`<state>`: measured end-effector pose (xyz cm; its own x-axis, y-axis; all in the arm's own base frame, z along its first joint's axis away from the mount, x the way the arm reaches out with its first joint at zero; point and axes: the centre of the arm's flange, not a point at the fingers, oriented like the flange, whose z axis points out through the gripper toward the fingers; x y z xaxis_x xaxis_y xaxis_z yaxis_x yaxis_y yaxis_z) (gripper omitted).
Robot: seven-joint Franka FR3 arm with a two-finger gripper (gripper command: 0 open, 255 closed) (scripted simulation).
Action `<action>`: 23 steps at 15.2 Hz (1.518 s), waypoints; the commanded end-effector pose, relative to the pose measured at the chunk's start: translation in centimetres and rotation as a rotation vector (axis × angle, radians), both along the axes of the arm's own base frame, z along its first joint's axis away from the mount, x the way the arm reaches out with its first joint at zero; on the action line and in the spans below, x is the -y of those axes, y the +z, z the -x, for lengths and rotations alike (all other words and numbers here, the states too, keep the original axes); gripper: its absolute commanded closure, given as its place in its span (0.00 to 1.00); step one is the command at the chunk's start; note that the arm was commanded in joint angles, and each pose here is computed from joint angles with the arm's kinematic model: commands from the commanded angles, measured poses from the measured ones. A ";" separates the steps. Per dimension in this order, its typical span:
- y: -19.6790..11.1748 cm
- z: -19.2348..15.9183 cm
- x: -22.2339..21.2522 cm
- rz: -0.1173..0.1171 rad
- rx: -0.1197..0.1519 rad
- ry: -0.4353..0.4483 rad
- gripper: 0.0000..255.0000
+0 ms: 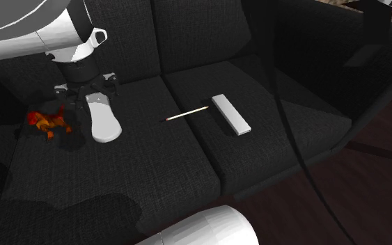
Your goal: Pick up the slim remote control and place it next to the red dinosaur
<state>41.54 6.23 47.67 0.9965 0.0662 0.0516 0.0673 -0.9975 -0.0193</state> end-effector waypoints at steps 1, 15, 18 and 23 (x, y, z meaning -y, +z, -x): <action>-1.1 0.0 0.0 0.000 0.001 0.000 1.00; -8.5 0.0 0.0 0.000 0.001 0.000 1.00; -10.0 0.0 0.0 0.000 0.001 0.000 1.00; -11.4 0.0 0.0 0.000 0.001 0.000 1.00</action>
